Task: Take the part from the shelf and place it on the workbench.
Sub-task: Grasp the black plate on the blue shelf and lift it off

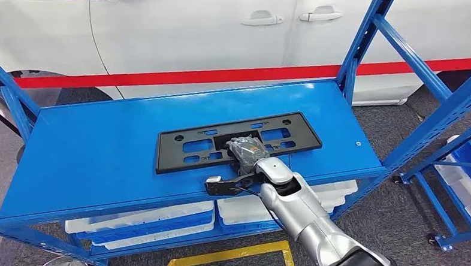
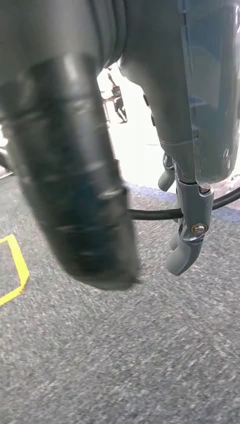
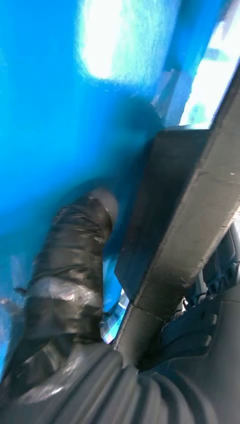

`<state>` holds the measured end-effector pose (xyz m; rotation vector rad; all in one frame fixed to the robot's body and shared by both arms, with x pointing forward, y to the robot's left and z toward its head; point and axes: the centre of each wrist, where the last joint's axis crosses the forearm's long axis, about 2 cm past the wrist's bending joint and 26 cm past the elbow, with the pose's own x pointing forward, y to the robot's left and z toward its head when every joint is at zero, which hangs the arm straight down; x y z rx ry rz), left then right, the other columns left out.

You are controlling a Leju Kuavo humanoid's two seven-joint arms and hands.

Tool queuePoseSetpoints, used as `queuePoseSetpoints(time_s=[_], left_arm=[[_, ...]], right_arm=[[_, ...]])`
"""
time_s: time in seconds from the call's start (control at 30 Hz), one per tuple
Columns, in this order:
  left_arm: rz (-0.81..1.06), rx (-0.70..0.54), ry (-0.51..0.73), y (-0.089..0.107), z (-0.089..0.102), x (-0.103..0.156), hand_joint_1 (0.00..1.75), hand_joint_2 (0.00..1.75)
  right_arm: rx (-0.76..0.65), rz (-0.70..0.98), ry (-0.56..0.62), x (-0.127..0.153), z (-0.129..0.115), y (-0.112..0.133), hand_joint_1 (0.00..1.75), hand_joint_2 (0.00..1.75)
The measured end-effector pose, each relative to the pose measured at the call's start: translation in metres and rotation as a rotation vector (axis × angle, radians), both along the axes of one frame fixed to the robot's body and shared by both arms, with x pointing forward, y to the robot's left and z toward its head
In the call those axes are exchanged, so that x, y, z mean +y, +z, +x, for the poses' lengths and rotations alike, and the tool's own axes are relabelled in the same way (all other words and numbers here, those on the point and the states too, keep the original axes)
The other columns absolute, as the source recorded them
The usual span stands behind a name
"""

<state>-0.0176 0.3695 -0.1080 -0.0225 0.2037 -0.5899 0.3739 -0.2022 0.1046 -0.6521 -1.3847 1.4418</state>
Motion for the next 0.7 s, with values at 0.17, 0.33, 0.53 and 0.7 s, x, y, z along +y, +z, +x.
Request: queuePoseSetpoints(time_s=[0.17,0.33,0.53,0.7], left_arm=[[-0.005,-0.006,0.038,0.000,0.000,-0.002,0.00,0.00],[-0.011,-0.014,0.070,0.000,0.000,-0.003,0.00,0.00],[0.001,-0.035,0.098,-0.001,-0.001,-0.007,0.00,0.00],[0.019,-0.042,0.136,-0.001,-0.001,-0.008,0.00,0.00]], right_arm=[[0.001,0.017,0.012,0.002,0.001,0.003,1.75,1.75],[-0.015,0.041,0.028,0.005,-0.001,0.008,1.75,1.75],[-0.037,0.091,0.048,0.010,-0.005,0.015,1.75,1.75],[-0.076,0.227,0.117,0.014,-0.009,0.032,1.75,1.75]])
